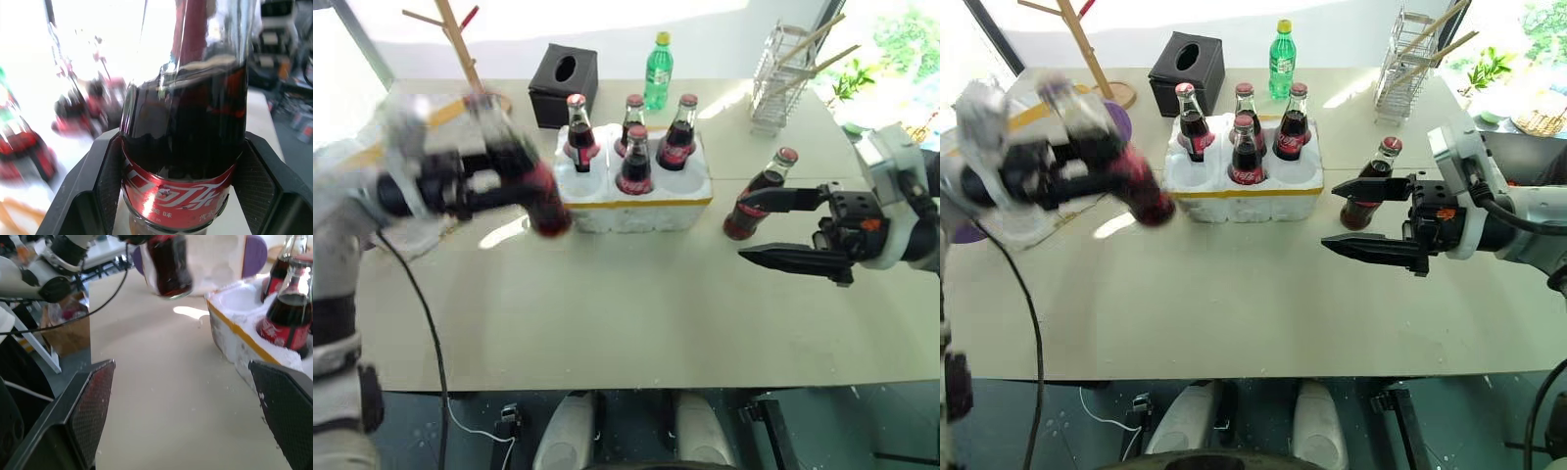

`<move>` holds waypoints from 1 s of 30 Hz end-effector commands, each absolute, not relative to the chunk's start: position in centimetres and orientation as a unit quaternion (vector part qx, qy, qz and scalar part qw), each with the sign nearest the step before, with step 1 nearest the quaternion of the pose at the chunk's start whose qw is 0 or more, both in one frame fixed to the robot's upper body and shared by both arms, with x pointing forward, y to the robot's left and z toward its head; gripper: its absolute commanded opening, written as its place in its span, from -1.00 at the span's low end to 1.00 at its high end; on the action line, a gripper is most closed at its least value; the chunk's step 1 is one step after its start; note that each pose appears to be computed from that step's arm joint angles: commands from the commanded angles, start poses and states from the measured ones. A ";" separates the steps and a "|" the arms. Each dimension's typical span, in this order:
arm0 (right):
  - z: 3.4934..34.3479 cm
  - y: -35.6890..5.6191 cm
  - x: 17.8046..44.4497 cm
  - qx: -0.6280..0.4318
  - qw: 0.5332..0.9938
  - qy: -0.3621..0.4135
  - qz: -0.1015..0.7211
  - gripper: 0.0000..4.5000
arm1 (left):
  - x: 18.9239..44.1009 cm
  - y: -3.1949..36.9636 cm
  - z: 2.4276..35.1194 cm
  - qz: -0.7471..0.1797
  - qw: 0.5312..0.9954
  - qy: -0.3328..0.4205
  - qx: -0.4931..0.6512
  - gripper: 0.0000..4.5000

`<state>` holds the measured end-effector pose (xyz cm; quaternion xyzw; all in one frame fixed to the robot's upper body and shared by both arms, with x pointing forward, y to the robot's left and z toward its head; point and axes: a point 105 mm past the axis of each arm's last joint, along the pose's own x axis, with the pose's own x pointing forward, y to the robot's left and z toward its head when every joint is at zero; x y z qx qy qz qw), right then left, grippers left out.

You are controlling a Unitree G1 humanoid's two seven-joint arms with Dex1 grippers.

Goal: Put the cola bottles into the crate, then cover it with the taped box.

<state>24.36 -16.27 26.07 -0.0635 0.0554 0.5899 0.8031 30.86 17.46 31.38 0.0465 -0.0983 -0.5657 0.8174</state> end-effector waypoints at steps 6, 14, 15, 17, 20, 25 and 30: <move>26.7 -16.0 24.1 -0.076 0.814 0.024 0.575 1.00 | 38.8 16.2 28.9 -0.494 0.855 -0.067 0.146 0.14; 26.2 -16.8 24.1 -0.065 0.834 0.026 0.547 1.00 | 40.6 15.1 22.6 -0.487 0.855 0.006 0.179 0.14; 26.2 -16.8 24.2 -0.065 0.836 0.025 0.544 1.00 | 40.9 15.1 21.9 -0.481 0.858 0.014 0.179 0.14; 26.2 -16.9 24.6 -0.065 0.843 0.021 0.534 1.00 | 41.3 15.2 21.0 -0.466 0.870 0.026 0.159 0.14; 25.9 -17.1 25.2 -0.073 0.851 0.019 0.520 1.00 | 41.4 15.6 20.9 -0.456 0.878 0.026 0.142 0.95; 25.5 -18.1 26.1 -0.079 0.869 0.019 0.489 1.00 | 39.5 16.0 25.0 -0.483 0.870 -0.029 0.094 0.99; 24.4 -20.5 26.4 -0.055 0.896 0.036 0.440 1.00 | 33.5 16.9 32.3 -0.555 0.827 -0.090 0.026 0.99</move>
